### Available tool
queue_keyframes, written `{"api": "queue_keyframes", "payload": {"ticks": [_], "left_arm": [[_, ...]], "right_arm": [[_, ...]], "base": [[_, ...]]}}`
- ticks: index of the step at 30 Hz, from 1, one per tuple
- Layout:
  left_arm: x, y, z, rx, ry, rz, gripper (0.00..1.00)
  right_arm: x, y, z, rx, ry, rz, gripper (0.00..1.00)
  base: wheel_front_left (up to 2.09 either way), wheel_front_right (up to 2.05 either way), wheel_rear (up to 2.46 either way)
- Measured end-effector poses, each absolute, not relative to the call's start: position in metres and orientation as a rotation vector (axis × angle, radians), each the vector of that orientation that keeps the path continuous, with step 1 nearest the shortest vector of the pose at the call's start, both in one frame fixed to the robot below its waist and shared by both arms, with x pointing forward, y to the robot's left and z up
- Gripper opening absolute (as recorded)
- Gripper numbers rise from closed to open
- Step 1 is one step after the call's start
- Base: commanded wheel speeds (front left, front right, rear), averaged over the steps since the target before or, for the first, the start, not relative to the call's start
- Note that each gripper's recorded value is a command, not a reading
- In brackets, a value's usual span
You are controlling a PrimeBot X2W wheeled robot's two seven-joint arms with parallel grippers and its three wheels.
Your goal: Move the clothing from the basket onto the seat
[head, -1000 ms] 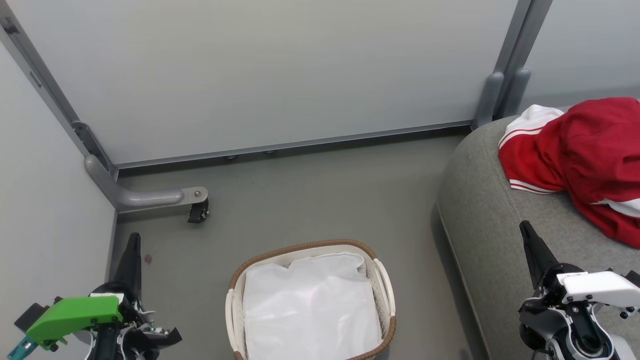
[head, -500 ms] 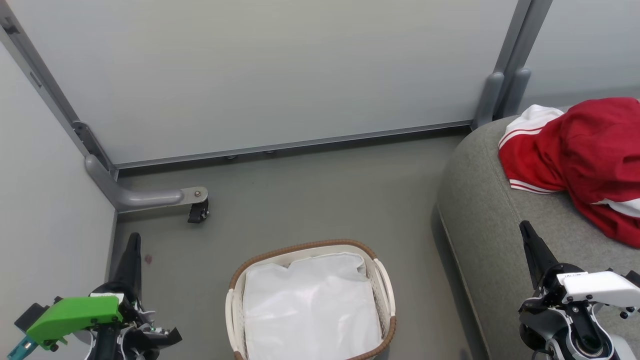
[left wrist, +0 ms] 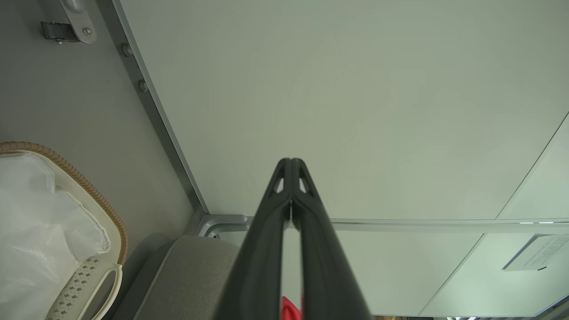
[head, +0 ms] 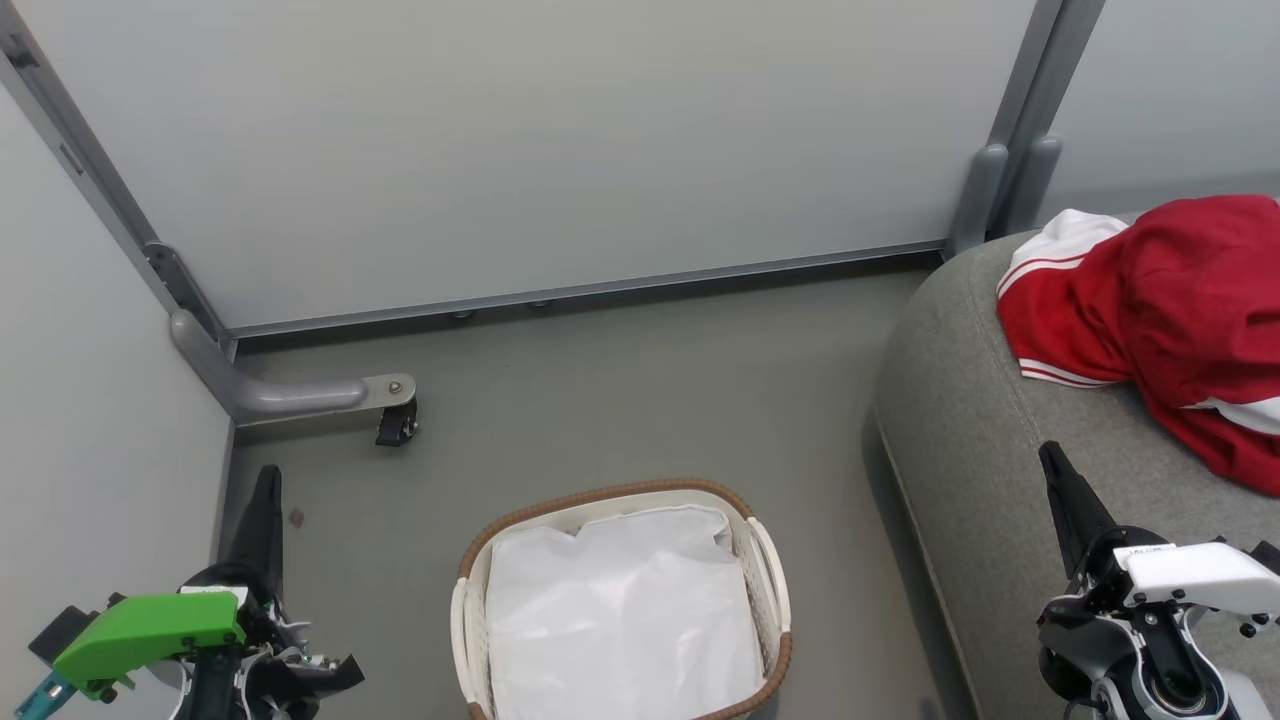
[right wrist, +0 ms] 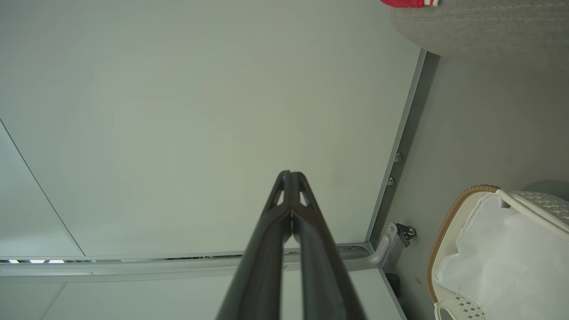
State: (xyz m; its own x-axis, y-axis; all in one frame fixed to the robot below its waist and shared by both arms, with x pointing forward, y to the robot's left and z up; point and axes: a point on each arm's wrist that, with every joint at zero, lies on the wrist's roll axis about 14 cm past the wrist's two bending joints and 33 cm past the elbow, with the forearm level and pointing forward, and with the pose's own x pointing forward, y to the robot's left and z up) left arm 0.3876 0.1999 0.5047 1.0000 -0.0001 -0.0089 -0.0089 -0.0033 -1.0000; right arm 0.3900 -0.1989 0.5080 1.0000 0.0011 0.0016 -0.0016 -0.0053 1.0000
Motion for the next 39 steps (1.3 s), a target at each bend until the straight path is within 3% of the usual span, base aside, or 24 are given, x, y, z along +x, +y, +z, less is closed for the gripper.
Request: {"api": "queue_keyframes", "payload": {"ticks": [39], "left_arm": [[0.3876, 0.1998, 0.5045, -1.574, 0.008, 0.007, 0.0]], "right_arm": [[0.39, -0.1989, 0.5081, 1.576, -0.001, 0.002, 0.0]], "base": [[0.0, 0.0, 0.0]]}}
